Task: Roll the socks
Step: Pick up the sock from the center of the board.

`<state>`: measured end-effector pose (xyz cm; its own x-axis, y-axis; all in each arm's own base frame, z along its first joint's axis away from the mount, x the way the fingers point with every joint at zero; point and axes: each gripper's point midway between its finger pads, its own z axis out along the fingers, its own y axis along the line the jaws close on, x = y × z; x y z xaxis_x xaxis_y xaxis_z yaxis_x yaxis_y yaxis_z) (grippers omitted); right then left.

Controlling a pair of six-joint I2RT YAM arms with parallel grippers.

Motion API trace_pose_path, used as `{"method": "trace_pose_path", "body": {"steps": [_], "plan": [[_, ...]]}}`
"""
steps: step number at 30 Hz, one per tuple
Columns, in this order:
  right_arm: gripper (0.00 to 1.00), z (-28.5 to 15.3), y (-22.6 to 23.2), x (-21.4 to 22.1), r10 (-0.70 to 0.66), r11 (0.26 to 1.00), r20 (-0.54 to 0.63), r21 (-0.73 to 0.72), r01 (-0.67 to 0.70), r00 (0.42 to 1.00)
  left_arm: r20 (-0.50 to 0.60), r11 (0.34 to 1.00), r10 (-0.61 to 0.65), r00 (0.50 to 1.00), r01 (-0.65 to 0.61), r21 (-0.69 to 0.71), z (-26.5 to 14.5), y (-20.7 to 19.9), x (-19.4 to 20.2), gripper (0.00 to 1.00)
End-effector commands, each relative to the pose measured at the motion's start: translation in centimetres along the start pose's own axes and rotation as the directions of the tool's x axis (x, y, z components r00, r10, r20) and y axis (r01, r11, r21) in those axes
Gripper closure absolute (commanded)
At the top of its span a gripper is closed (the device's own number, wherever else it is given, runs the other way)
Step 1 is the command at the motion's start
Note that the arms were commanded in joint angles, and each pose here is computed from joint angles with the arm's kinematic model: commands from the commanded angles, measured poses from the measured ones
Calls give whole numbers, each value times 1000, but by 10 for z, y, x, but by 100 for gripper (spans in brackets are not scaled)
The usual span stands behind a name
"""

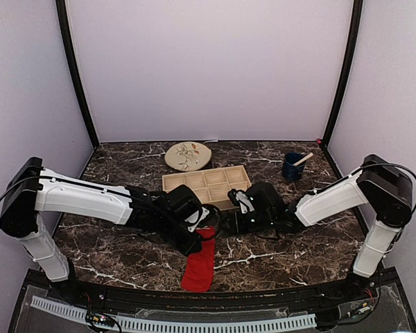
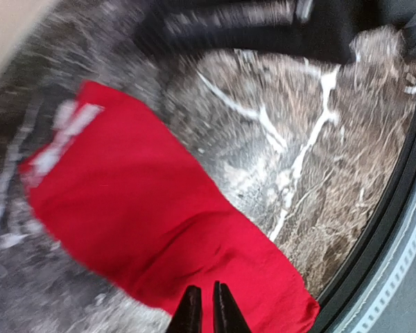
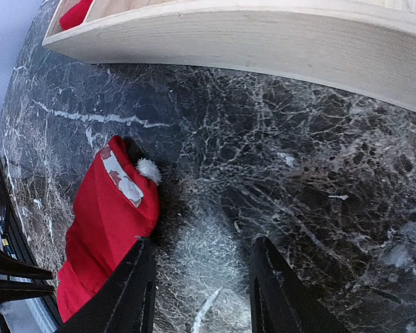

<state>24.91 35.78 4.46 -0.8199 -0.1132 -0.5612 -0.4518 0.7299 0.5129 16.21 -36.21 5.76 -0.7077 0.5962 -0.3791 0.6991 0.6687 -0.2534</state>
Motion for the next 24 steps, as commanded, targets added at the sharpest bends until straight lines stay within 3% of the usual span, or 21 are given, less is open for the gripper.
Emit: {"method": "trace_pose_path", "body": {"steps": [1,6,24], "plan": [[56,6,17,-16,66,994,25,-87,-64,997,168,988,-106,980,123,-97,-43,27,-21,88],[55,12,24,-11,140,979,-8,-149,-139,990,169,974,-195,966,210,-80,-40,49,-11,87],[53,30,31,6,301,914,-103,-253,-318,948,85,967,-253,964,255,-8,3,52,3,90]]}}
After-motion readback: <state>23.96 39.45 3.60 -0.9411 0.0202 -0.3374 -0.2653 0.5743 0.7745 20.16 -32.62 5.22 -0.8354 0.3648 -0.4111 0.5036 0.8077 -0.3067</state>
